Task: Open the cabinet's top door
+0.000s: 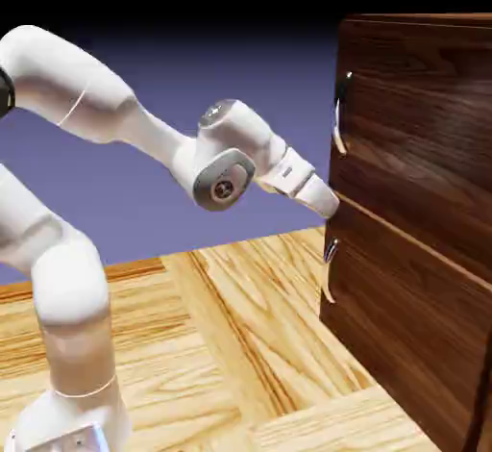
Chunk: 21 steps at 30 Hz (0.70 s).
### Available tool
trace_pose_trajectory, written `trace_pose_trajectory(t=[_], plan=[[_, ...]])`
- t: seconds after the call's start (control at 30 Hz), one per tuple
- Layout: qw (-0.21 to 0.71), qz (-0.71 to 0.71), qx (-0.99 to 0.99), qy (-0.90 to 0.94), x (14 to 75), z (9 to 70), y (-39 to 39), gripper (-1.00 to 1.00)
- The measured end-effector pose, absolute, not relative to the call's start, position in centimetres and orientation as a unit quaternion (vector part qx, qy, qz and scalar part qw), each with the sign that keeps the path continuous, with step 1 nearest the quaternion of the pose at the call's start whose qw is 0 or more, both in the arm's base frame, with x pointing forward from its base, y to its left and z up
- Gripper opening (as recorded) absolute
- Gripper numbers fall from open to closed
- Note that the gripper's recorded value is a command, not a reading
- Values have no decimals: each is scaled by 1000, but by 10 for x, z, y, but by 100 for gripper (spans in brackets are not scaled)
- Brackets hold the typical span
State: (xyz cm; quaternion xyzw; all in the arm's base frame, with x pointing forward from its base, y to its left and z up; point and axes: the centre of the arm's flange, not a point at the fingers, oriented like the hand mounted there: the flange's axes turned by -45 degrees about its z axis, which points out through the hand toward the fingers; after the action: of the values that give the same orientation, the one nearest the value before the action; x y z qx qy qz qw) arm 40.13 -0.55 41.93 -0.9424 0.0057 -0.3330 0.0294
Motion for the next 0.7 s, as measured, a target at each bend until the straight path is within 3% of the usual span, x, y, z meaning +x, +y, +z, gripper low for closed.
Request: trace_pose_trajectory(t=[0.33,0.7], plan=[[87,-124,-981,123,405,266,-35,0],[32,20,-967,251,360,154,-87,0]])
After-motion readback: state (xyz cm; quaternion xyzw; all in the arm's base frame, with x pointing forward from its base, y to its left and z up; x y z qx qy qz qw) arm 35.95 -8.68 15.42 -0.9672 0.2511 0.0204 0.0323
